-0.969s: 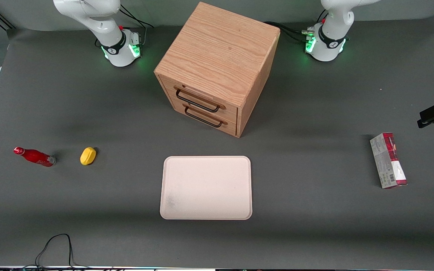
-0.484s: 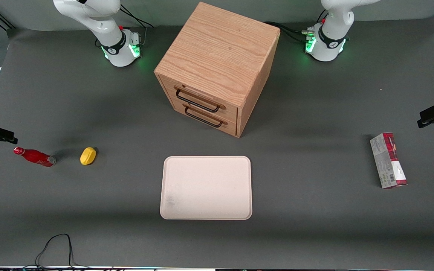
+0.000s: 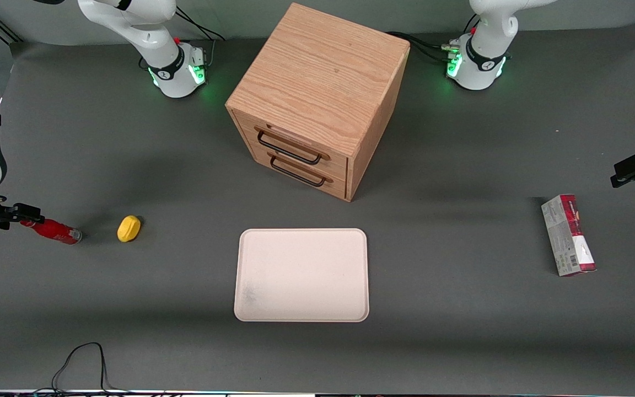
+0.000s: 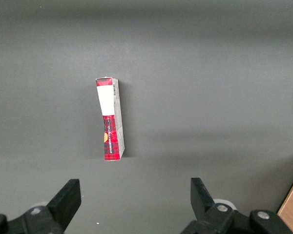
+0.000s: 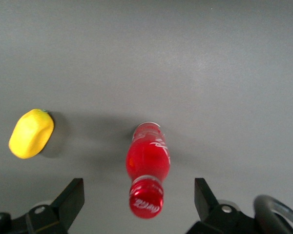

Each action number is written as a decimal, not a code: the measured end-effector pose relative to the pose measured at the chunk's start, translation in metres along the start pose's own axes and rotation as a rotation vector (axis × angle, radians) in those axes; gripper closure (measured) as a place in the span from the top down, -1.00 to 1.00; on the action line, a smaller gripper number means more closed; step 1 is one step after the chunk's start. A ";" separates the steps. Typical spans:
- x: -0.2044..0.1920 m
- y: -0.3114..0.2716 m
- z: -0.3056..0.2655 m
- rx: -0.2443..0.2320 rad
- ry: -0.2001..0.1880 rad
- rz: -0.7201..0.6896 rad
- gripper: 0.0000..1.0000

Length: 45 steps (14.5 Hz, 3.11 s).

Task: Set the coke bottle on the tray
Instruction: 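Lower the open right gripper over the red Coca-Cola bottle, then close the right gripper on the bottle neck and lift it, then carry the held bottle over the white tray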

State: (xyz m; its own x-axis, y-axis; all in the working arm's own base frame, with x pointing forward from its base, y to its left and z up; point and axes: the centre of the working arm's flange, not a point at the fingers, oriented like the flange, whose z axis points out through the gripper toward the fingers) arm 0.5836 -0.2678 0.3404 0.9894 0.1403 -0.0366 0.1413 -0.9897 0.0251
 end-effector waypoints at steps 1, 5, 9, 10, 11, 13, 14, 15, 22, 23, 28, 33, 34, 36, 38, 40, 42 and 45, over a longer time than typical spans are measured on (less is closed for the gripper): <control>0.000 0.002 0.004 -0.004 -0.002 -0.004 1.00; -0.004 0.009 0.016 -0.006 -0.016 0.000 1.00; -0.009 0.008 0.023 0.003 -0.028 0.002 0.90; -0.009 0.008 0.024 0.003 -0.029 0.002 0.76; -0.009 0.008 0.024 0.004 -0.029 0.001 0.44; -0.008 0.007 0.024 0.004 -0.028 -0.001 0.03; -0.007 0.005 0.023 0.004 -0.027 -0.004 -0.22; -0.006 0.004 0.023 0.004 -0.025 -0.006 -0.36; 0.006 0.000 -0.009 0.026 -0.033 -0.025 -0.36; 0.012 -0.002 -0.034 0.040 -0.036 -0.035 -0.36; 0.010 -0.008 -0.185 0.057 -0.013 -0.069 -0.36; -0.015 -0.022 -0.294 0.034 -0.004 -0.093 -0.36; -0.014 -0.029 -0.306 0.027 0.006 -0.104 -0.36; -0.002 -0.053 -0.319 0.018 0.030 -0.153 -0.36; 0.025 -0.104 -0.326 0.016 0.049 -0.198 -0.36; 0.055 -0.177 -0.328 0.020 0.056 -0.207 -0.36; 0.079 -0.254 -0.327 0.014 0.062 -0.196 -0.36; 0.101 -0.353 -0.320 0.011 0.067 -0.149 -0.36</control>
State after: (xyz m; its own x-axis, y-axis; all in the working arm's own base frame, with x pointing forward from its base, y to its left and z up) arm 0.6445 0.1053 0.6477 0.9575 0.2870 0.0280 0.2868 -0.9579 0.0133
